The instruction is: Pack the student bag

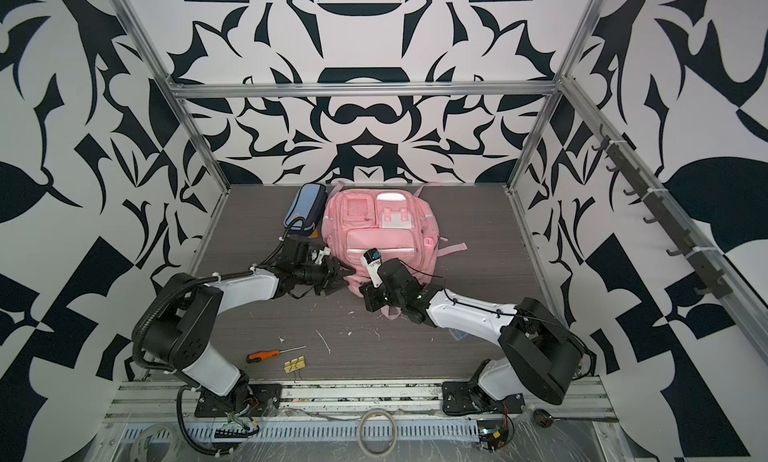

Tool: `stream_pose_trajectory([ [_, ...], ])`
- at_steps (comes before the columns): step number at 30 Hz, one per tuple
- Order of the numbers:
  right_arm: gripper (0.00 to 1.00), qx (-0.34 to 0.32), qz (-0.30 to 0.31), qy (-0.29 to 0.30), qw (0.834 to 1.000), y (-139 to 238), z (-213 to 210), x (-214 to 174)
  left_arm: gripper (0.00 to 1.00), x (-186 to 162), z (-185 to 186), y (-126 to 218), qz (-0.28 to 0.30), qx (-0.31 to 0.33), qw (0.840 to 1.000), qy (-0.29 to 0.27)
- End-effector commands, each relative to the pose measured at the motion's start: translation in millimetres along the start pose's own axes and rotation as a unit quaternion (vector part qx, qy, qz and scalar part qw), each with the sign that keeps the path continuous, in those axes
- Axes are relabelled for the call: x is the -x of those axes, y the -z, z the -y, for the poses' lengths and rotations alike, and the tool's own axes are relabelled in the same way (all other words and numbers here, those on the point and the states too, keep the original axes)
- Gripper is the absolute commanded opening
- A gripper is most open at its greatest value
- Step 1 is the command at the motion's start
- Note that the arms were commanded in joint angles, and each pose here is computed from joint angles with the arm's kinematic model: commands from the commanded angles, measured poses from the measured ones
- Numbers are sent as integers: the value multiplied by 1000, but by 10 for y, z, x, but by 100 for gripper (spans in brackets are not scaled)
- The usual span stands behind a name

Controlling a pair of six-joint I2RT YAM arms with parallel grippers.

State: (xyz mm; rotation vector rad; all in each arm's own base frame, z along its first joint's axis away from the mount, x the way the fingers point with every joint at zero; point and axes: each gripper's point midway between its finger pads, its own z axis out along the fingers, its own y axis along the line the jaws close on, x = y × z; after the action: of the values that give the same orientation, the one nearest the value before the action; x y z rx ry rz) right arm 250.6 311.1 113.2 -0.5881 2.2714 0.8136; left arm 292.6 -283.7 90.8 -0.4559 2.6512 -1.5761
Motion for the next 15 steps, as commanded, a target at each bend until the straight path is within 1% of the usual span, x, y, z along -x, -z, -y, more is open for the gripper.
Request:
stream_pose_trajectory([
  [1, 0, 28, 58, 2, 998, 58, -190, 306, 28, 40, 306, -51, -7, -47, 999, -22],
  [3, 0, 15, 52, -2, 999, 57, -147, 279, 9, 45, 303, -38, -6, -49, 999, -19],
  [4, 0, 6, 47, -3, 999, 58, -114, 259, 1, 57, 296, -31, -5, -48, 999, -17],
  [8, 0, -64, 17, -18, 998, 146, 136, 102, 0, 131, 250, 34, 9, -42, 999, -14],
  [11, 0, -103, 0, -28, 994, 311, 271, -22, 0, 221, 179, 111, 25, -28, 999, -13],
  [15, 0, -176, -28, -51, 983, 628, 542, -256, 0, 403, 50, 238, 49, -10, 999, -8],
])
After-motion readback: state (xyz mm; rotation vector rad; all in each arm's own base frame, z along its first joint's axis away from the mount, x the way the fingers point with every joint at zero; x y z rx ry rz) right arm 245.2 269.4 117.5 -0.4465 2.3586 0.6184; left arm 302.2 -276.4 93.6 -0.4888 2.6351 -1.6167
